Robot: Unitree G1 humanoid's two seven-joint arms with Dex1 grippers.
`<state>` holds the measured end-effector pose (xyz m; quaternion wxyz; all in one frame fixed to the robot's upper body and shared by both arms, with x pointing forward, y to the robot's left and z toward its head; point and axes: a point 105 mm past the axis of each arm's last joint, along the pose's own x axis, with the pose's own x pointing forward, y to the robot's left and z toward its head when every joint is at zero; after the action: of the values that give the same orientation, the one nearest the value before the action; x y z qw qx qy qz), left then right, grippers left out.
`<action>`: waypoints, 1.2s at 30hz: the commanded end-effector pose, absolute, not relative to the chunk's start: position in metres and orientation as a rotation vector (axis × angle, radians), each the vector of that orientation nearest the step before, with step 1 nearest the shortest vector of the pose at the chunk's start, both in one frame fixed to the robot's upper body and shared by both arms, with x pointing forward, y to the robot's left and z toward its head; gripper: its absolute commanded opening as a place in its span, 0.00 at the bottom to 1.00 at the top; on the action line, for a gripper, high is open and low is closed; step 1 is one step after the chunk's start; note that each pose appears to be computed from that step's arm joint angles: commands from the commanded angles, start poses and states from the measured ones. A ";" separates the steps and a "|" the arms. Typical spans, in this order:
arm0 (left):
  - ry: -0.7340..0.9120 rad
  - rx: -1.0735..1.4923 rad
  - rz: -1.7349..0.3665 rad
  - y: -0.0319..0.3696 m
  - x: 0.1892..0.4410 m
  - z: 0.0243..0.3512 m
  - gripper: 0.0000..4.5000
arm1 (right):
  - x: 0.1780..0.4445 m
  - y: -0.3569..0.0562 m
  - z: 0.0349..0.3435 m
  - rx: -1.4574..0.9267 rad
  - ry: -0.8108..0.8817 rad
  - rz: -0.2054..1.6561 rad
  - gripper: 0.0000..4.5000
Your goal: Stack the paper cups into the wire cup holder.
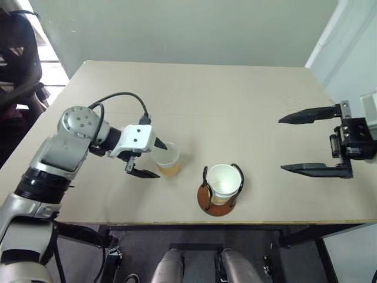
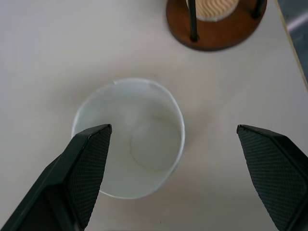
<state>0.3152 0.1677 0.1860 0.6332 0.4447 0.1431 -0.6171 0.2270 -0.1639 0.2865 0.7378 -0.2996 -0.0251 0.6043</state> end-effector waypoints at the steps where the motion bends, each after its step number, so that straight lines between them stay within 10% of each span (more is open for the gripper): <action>1: 0.313 1.078 -1.405 0.163 0.321 0.185 0.87 | 0.221 -0.163 0.296 -0.697 -0.097 1.307 1.00; 12: 0.276 1.093 -1.452 0.144 0.324 0.178 0.01 | 0.221 -0.168 0.288 -0.735 -0.055 1.275 1.00; 19: 0.185 1.026 -1.536 0.137 0.314 0.208 0.01 | 0.223 -0.170 0.290 -0.746 -0.059 1.257 1.00; 28: -0.343 0.937 -1.737 0.074 0.294 0.334 0.01 | 0.225 -0.178 0.300 -0.791 -0.074 1.201 1.00; 36: -0.348 1.007 -1.974 0.031 0.280 0.318 0.01 | 0.223 -0.180 0.305 -0.828 -0.079 1.152 1.00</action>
<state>0.2890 0.0335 0.3122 0.4709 0.3930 -0.1247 -0.7799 0.2276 -0.1786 0.2933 0.7568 -0.3555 -0.0200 0.5482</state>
